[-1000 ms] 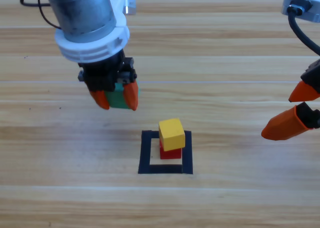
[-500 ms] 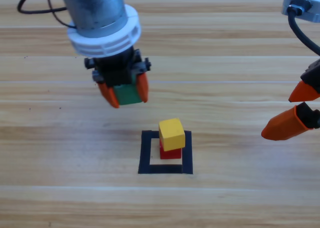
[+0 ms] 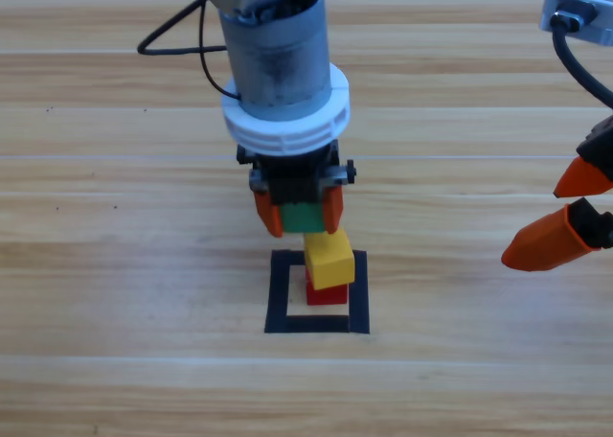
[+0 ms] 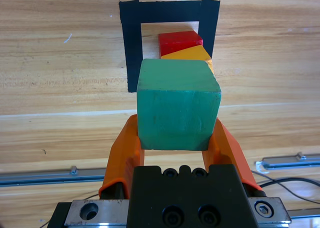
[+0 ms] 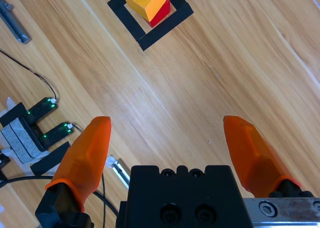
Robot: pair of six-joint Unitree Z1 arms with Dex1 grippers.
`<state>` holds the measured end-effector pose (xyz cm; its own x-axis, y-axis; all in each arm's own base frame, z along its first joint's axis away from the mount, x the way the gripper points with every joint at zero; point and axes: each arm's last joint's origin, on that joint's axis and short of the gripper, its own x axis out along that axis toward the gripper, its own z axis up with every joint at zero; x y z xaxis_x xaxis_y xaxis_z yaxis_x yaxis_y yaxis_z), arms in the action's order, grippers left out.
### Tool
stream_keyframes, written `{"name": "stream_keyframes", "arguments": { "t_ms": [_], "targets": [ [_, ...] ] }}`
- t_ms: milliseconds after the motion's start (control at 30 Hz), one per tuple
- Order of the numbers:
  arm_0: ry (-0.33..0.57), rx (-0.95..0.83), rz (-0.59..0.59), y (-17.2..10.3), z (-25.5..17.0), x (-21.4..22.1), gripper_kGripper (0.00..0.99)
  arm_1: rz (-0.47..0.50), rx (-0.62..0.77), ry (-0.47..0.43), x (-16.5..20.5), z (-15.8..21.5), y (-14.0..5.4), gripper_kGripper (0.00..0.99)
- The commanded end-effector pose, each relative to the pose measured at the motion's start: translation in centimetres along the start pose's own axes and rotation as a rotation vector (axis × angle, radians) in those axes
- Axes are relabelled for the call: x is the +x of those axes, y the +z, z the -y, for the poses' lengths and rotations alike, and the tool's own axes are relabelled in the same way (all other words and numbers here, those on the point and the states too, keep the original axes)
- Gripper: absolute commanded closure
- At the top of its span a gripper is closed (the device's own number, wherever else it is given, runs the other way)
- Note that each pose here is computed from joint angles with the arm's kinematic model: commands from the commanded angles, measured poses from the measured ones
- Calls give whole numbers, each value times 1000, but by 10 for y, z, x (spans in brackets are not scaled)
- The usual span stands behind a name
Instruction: Stack the blocks in the rectangular block: red at the bottom, yellow in the middle, green on top
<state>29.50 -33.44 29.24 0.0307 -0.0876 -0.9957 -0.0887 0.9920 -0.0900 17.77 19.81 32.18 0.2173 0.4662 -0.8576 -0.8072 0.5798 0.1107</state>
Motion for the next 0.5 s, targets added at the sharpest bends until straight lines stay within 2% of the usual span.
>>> {"name": "stream_keyframes", "arguments": {
  "t_ms": [33,500],
  "targets": [
    [55,53,-30,-2,15,28,915,-93,2,2,23,2,-7,0],
    [57,112,-21,-1,16,23,915,-93,-1,5,23,2,-7,0]
  ]
}}
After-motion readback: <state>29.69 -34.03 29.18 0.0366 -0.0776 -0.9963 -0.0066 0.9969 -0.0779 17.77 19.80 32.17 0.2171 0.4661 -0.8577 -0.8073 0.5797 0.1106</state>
